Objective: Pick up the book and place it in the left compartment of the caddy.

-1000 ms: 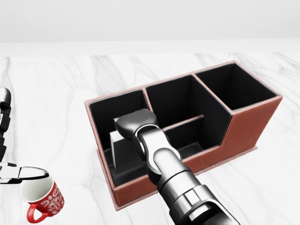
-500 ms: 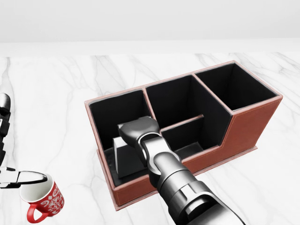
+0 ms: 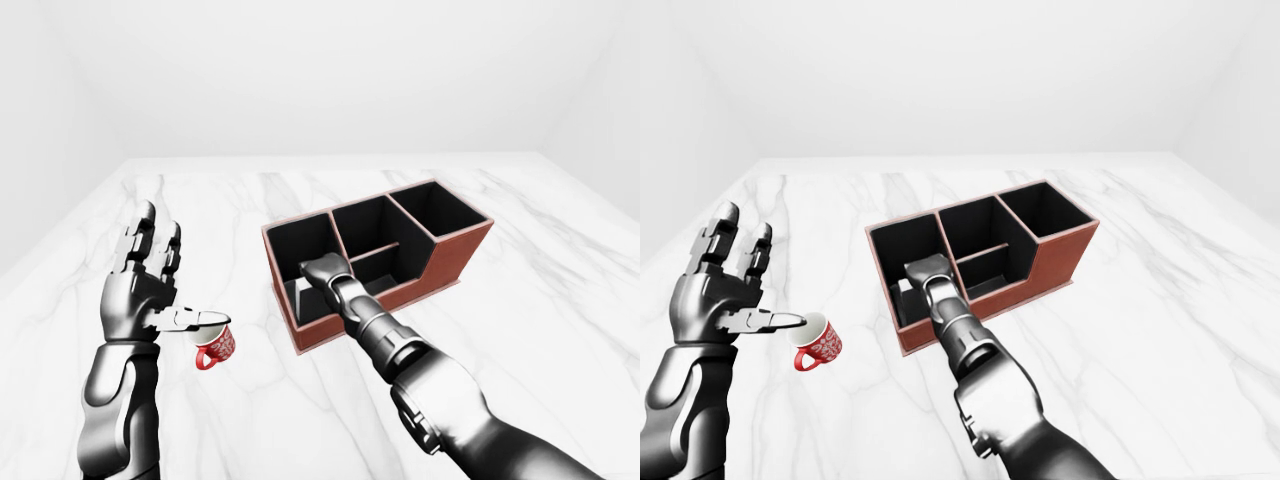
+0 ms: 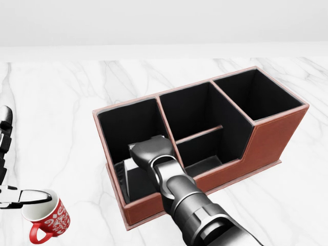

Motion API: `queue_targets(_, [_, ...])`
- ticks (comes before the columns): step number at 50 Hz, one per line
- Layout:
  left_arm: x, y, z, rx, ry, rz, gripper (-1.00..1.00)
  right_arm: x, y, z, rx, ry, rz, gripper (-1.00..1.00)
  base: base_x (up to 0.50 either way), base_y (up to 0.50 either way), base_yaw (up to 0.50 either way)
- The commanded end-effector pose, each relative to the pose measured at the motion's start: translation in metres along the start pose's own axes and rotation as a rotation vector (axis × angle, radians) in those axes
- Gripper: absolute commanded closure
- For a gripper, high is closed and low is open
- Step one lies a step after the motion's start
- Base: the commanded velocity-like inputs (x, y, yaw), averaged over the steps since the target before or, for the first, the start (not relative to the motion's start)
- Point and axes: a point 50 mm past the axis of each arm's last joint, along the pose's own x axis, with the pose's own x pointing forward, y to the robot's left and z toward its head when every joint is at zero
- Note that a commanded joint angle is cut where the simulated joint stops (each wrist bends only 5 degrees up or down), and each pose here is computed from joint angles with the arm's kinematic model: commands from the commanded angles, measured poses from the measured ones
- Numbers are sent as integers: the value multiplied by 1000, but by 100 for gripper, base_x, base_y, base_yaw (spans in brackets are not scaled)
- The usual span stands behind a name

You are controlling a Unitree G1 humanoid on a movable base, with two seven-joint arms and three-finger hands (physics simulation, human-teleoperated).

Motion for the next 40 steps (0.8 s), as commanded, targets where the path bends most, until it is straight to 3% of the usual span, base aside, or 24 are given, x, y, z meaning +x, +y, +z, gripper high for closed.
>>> queue_targets(1, [-1, 0, -1, -1, 4, 1, -100, -1, 8, 1, 1, 2, -10, 100, 0, 0, 0])
queue_targets(7, [-1, 0, -1, -1, 4, 0, -100, -1, 9, 2, 7, -1, -8, 97, 0, 0, 0])
queue_targets(8, [-1, 0, -1, -1, 4, 0, -100, -1, 9, 2, 10, -2, -6, 82, 0, 0, 0])
queue_targets(9, [-1, 0, -1, -1, 4, 0, -100, -1, 9, 2, 10, -2, -6, 82, 0, 0, 0])
queue_targets(10, [-1, 0, -1, -1, 3, 0, -100, -1, 9, 3, 9, -3, -4, 18, 0, 0, 0])
queue_targets(11, [-1, 0, 0, -1, 2, 0, -100, -1, 9, 3, 9, -3, -3, -4, 0, 0, 0])
queue_targets(12, [-1, 0, 0, -1, 1, 0, -100, -1, 9, 3, 8, -3, -2, -42, 0, 0, 0])
queue_targets(14, [-1, 0, 0, -1, 1, -1, -100, -1, 9, 3, 8, -3, 0, -100, 0, 0, 0])
queue_targets(40, [0, -2, 4, 1, -17, -3, -100, -4, 10, 5, -37, -21, 47, -100, 0, 0, 0])
